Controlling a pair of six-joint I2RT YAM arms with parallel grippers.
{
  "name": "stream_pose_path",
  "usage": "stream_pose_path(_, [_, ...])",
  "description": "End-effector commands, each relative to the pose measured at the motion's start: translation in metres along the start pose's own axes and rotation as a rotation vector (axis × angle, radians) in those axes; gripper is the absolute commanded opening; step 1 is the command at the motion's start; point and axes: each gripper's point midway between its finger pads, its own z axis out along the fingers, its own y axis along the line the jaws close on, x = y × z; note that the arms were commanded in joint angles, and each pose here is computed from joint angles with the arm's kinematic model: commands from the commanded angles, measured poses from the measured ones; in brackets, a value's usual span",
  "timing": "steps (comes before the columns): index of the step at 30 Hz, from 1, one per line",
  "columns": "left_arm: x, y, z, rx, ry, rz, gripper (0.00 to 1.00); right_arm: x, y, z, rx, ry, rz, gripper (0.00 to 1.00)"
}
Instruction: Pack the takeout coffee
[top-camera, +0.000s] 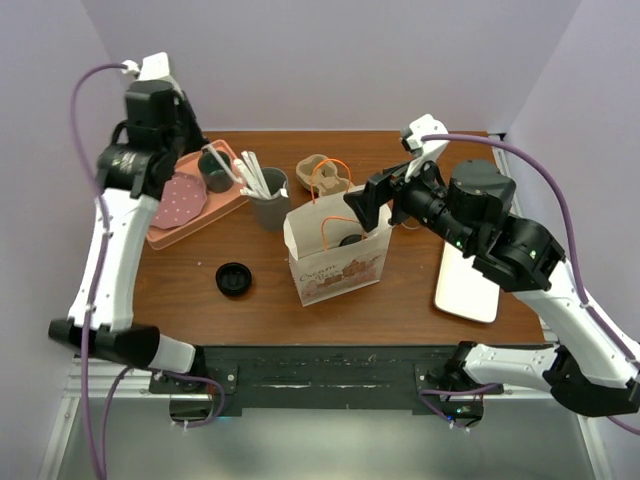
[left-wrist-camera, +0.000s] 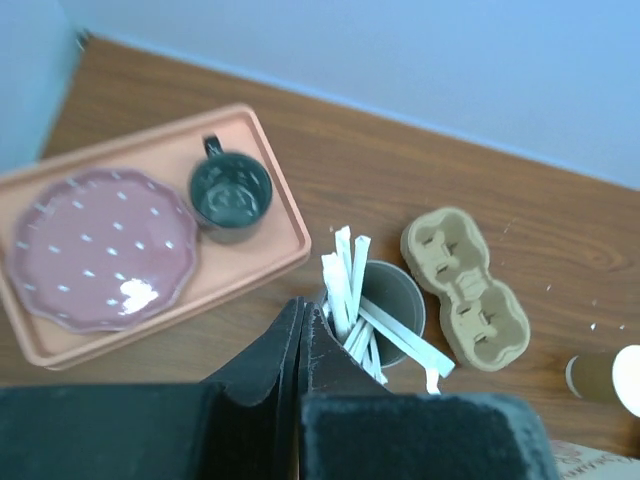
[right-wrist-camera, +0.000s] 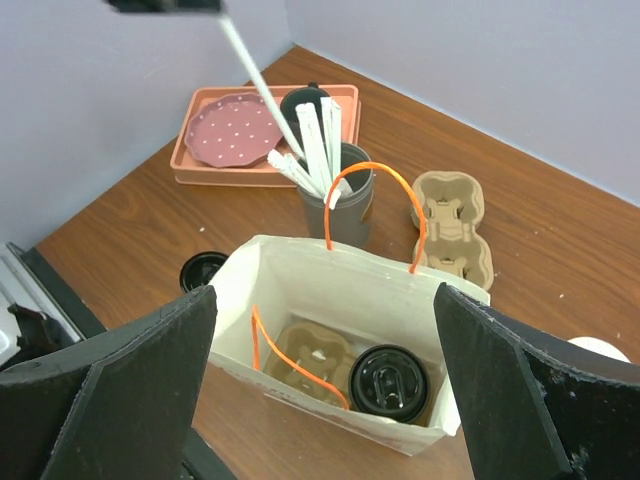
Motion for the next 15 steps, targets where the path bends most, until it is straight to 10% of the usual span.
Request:
stream_pose_path(1, [-0.061,0.001,-0.088,0.087,-0.196,0.082,0.00,-0.020,-0.007,-0.023,0.040,-0.095,0.122,0.93])
stream_pose_path(15, [-0.035,-0.123,-0.251,1.075,-0.091,0.068,0.00,-0.003,-0.029,-0.050,0.172,-0.016,0.237,0.93])
